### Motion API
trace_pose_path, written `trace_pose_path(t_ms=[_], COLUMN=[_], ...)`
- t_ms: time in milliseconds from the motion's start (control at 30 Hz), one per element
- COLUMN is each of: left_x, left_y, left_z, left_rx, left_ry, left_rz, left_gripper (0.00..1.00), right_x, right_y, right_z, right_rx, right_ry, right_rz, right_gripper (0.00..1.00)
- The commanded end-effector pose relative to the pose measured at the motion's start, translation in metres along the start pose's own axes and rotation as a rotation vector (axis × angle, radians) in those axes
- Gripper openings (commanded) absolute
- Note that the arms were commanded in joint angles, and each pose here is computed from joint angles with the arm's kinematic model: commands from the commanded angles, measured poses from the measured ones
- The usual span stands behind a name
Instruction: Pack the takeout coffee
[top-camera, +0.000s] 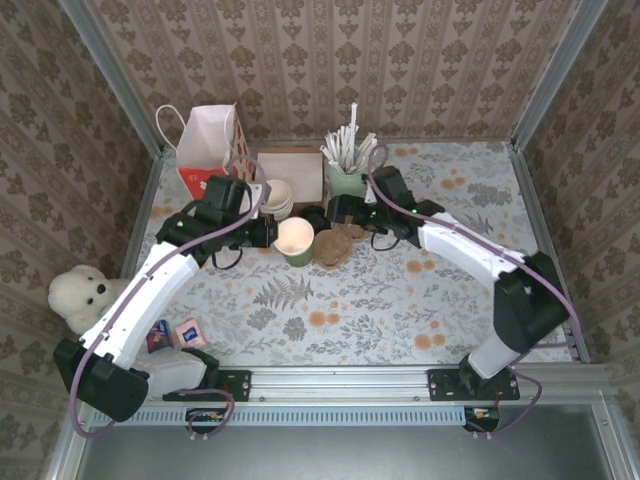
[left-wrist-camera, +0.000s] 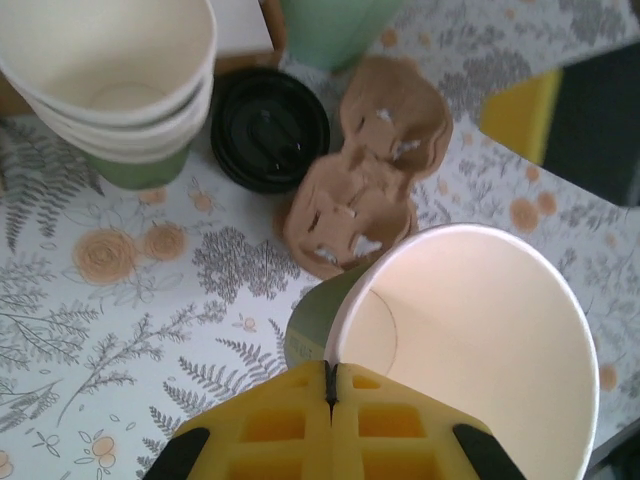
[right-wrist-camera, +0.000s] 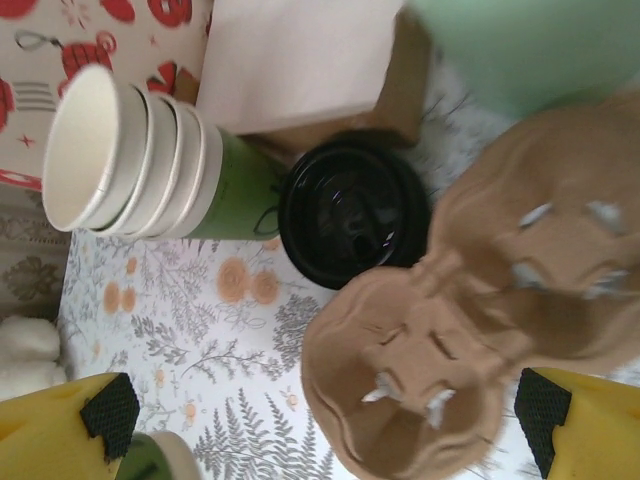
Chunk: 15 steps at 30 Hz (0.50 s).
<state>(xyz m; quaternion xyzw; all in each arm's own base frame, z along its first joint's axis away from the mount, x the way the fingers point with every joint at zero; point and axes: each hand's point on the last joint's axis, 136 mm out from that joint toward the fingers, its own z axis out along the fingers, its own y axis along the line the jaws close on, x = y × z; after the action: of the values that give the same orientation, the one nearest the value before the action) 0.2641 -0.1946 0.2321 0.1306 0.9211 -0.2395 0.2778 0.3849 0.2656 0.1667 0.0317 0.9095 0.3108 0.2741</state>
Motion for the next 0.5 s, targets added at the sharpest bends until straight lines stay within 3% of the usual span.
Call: trace_pose_path(t_ms=[0,267,467], left_x=[0.004,0.044,0.058], left_y=[-0.014,-0.020,-0.019], left_z=[0.009,0.032,0.046], left_rx=[0.071,0.090,0.083], left_ry=[-0.030,0.049,0.053], left_rz=[0.094,0.207,0.233], left_gripper=[0.00,0.00,0.00], right_x=[0.008,0.037,0.039], right_y=[0.024,0.023,-0.016], right_z=[0.027,0.077,0.081], right_rx=[-0.092,-0.134,0.062], right_ry=[0.075,0.187,0.145], right_rz=[0.068,0.195,0.210], right_gripper=[1.00,1.00,1.00])
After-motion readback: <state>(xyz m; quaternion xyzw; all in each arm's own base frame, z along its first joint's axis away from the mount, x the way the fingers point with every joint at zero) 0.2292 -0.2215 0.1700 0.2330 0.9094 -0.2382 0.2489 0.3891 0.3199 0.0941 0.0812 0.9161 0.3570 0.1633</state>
